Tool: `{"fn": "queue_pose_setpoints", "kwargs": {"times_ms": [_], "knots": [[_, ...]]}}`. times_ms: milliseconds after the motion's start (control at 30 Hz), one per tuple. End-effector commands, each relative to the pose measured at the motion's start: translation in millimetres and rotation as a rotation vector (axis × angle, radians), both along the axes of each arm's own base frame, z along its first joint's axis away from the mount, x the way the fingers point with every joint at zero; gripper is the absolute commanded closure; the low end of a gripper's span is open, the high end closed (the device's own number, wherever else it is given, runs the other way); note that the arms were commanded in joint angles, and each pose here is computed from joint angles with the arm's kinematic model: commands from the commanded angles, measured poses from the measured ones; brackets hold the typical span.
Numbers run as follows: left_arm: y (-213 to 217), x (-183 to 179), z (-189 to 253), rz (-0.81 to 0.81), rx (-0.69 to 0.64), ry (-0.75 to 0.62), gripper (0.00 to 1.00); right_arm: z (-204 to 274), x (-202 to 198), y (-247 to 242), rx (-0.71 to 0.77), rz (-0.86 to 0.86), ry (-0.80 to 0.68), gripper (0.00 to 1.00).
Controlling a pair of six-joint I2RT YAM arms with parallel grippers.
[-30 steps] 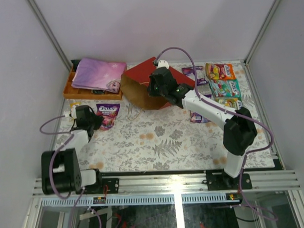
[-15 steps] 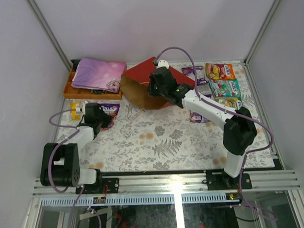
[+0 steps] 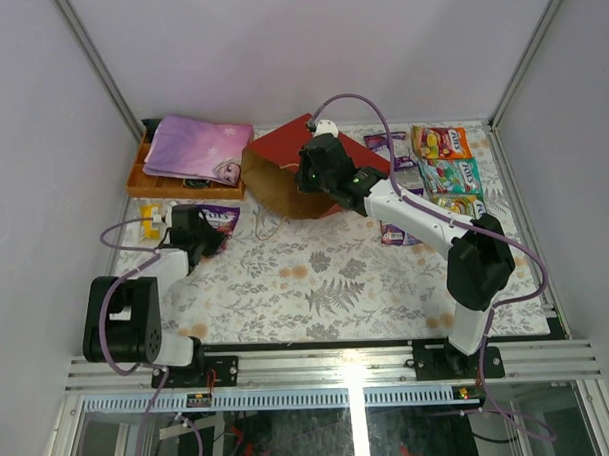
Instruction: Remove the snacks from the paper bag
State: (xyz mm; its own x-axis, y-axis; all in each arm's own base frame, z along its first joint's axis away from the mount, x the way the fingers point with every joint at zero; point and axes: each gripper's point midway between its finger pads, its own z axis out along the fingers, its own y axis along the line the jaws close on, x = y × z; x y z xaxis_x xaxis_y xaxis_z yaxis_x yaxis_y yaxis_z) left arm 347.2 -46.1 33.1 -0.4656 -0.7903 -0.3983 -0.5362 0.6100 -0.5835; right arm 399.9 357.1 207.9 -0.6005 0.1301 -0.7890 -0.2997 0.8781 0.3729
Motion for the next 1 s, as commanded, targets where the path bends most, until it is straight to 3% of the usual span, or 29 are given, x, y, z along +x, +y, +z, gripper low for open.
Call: {"fn": "queue_pose_setpoints", "kwargs": {"times_ms": [0, 200, 433, 533, 767, 800, 867, 967], "knots": [[3.8, 10.6, 47.5, -0.007, 0.023, -0.108, 1.0, 24.5, 3.0, 3.5, 0.042, 0.007, -0.05, 1.0], [3.0, 8.5, 68.1, -0.008, 0.018, -0.166, 0.97, 23.8, 2.4, 4.7, 0.045, 0.011, -0.049, 1.0], [-0.6, 0.1, -14.7, -0.014, -0.035, 0.017, 1.0, 21.8, 3.0, 4.3, 0.037, 0.011, -0.045, 1.0], [7.0, -0.4, -31.2, -0.005, -0.03, 0.056, 1.0, 22.9, 2.2, 2.3, 0.028, 0.009, -0.048, 1.0], [25.3, 9.2, 12.6, 0.033, 0.045, -0.03, 1.0, 26.2, 0.4, 2.8, 0.03, 0.027, -0.058, 0.99], [23.2, 11.2, 22.7, 0.027, 0.037, -0.054, 0.99, 28.3, -0.7, 5.3, 0.033, 0.045, -0.061, 0.88], [16.5, 13.2, 42.0, 0.008, 0.017, -0.1, 0.98, 33.6, -1.8, 7.9, 0.033, 0.066, -0.069, 0.46], [-0.3, 14.5, 71.8, -0.033, -0.005, -0.155, 0.95, 47.3, -4.0, 8.1, 0.038, 0.087, -0.099, 0.16]]}}
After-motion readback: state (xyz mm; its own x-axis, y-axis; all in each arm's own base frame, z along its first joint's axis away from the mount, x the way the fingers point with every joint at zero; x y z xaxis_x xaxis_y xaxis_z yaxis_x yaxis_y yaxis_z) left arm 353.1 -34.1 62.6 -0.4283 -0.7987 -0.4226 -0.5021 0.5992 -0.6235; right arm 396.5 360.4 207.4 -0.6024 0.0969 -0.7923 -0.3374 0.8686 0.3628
